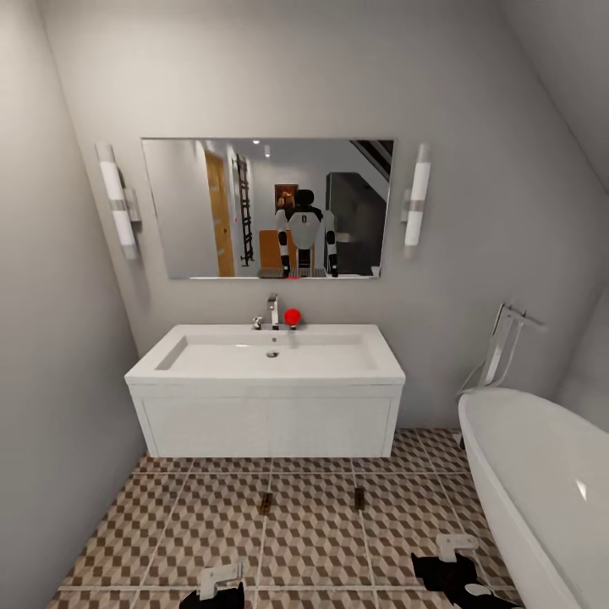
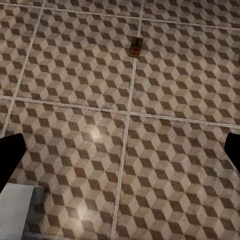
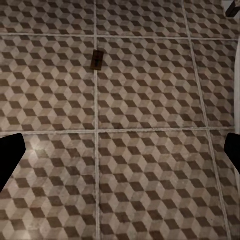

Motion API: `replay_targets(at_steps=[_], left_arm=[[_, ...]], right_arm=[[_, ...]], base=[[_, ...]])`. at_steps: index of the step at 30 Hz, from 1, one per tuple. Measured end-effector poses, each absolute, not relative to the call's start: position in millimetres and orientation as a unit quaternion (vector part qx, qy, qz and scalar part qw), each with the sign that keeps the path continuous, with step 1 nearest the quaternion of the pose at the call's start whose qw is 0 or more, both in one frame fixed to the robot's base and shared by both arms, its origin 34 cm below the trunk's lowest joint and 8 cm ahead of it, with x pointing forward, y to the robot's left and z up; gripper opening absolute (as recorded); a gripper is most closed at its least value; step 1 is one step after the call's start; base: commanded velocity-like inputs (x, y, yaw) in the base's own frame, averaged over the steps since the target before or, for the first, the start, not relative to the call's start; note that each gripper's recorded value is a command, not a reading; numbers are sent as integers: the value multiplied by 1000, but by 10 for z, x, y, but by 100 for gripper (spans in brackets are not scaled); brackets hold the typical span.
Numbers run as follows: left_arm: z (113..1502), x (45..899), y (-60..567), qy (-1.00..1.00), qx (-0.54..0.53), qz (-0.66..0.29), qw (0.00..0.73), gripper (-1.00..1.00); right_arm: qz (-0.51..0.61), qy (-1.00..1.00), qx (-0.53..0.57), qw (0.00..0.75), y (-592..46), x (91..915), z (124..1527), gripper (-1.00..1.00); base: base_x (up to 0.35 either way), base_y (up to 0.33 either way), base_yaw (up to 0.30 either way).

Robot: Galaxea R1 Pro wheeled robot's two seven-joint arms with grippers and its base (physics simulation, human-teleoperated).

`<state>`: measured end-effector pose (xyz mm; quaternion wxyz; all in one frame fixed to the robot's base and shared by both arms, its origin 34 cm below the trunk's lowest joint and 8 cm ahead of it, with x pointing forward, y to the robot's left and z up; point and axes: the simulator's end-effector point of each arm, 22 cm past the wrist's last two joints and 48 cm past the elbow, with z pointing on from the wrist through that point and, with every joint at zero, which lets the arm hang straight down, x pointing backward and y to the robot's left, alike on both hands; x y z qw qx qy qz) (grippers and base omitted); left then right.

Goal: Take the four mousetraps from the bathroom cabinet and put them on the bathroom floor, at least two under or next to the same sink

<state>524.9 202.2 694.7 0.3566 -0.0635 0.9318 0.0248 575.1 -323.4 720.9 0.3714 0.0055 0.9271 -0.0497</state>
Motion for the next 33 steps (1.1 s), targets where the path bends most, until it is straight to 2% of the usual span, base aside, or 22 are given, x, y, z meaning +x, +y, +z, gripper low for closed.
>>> replay_targets(at_steps=[33], left_arm=[[7217, 5128, 2029, 932, -62, 24, 355, 100]], right_arm=[[-50, 927, 5, 371, -3232, 5632, 7483, 100]], base=[[0, 0, 0]])
